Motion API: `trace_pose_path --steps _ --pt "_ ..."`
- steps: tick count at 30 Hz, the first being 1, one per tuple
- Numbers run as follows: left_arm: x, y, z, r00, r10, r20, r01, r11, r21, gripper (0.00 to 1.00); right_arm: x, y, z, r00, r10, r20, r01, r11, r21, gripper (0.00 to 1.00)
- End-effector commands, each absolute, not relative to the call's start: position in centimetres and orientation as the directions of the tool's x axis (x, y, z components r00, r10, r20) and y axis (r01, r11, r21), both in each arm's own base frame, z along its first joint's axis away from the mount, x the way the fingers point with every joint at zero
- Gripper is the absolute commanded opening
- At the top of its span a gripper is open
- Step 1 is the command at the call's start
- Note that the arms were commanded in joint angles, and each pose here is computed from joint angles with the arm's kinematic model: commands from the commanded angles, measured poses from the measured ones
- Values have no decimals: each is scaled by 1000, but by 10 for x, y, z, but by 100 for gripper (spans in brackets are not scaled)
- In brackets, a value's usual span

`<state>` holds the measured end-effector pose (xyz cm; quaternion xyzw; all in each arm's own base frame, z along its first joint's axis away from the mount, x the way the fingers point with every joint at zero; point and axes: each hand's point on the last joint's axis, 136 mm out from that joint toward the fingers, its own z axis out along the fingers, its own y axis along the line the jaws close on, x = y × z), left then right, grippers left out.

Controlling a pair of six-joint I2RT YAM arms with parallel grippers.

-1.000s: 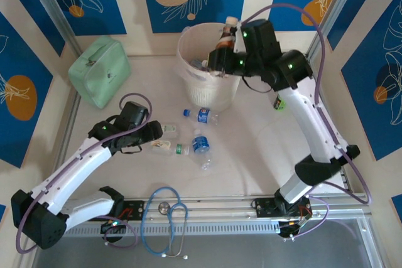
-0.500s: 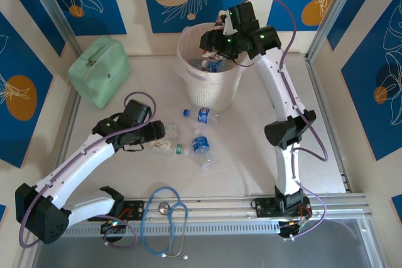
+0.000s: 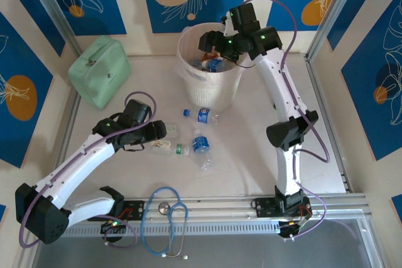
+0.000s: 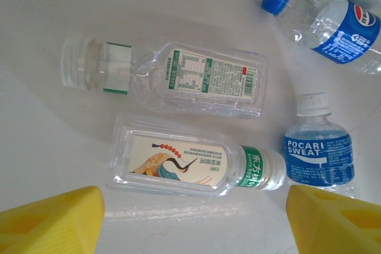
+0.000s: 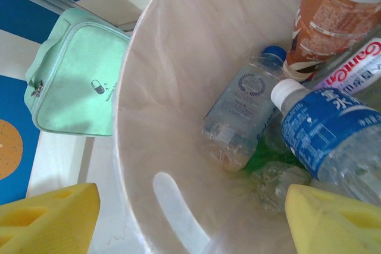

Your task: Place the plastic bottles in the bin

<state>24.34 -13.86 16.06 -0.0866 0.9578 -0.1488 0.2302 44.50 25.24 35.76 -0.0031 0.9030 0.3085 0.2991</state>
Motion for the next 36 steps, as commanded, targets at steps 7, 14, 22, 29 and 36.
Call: trace_pose_path --steps 7,14,22,29,36 --pt "239 -173 170 -890 -162 -426 7 930 -369 81 355 221 410 -715 145 -684 -308 812 495 81" --pt "227 -210 161 -901 -109 -419 40 943 -331 82 271 192 366 -731 142 -668 -282 828 484 80" --pt "225 -252 138 -920 -52 -389 55 964 -259 81 212 154 282 -808 211 -550 -128 848 514 79" --pt "242 -298 126 -925 -17 -380 87 963 -255 86 200 128 238 -834 271 -481 -2 870 494 78" --pt "249 -315 97 -946 -31 -324 50 970 -237 86 202 115 232 -821 343 -456 53 842 537 78"
